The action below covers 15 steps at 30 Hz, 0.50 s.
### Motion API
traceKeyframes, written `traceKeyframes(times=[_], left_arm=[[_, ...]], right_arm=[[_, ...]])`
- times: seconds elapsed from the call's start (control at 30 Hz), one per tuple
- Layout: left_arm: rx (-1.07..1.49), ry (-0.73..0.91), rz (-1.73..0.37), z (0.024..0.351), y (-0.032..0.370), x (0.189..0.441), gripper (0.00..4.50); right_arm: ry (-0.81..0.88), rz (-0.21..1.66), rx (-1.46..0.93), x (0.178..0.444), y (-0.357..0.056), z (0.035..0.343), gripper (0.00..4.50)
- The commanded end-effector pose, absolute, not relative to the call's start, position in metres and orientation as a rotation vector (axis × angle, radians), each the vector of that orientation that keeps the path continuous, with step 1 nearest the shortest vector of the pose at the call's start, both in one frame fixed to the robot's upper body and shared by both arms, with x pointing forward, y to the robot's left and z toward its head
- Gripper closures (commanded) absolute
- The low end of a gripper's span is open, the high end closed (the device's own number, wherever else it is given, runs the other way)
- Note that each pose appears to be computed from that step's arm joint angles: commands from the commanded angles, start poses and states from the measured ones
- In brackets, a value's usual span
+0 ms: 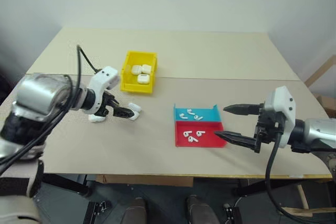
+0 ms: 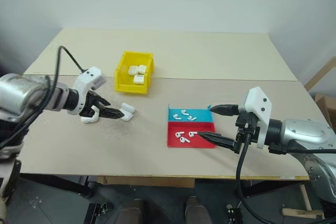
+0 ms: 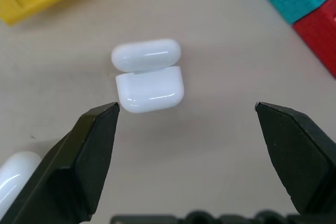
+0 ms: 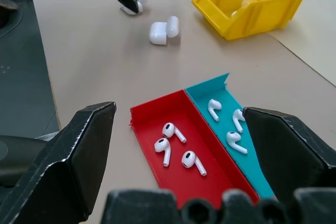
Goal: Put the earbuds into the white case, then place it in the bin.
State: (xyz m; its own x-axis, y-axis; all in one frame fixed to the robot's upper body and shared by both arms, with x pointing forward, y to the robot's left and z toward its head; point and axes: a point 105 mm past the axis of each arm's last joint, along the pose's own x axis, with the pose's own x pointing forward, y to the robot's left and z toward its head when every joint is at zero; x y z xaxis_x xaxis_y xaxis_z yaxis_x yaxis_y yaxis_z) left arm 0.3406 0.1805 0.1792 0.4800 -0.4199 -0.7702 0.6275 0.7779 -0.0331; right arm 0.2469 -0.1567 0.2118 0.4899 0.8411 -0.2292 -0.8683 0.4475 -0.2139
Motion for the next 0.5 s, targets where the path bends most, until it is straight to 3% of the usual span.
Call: traceKeyframes(times=[0.03, 0.5], left_arm=[[0.285, 0.897, -0.649, 0.184, 0.171, 0.347, 0.00], [0.487, 1.036, -0.480, 0.168, 0.168, 0.391, 0.00]], right_arm=[[0.059, 1.067, -0.346, 0.244, -0.153, 0.220, 0.01], [0.053, 1.063, -0.342, 0.243, -0.149, 0.215, 0.01]])
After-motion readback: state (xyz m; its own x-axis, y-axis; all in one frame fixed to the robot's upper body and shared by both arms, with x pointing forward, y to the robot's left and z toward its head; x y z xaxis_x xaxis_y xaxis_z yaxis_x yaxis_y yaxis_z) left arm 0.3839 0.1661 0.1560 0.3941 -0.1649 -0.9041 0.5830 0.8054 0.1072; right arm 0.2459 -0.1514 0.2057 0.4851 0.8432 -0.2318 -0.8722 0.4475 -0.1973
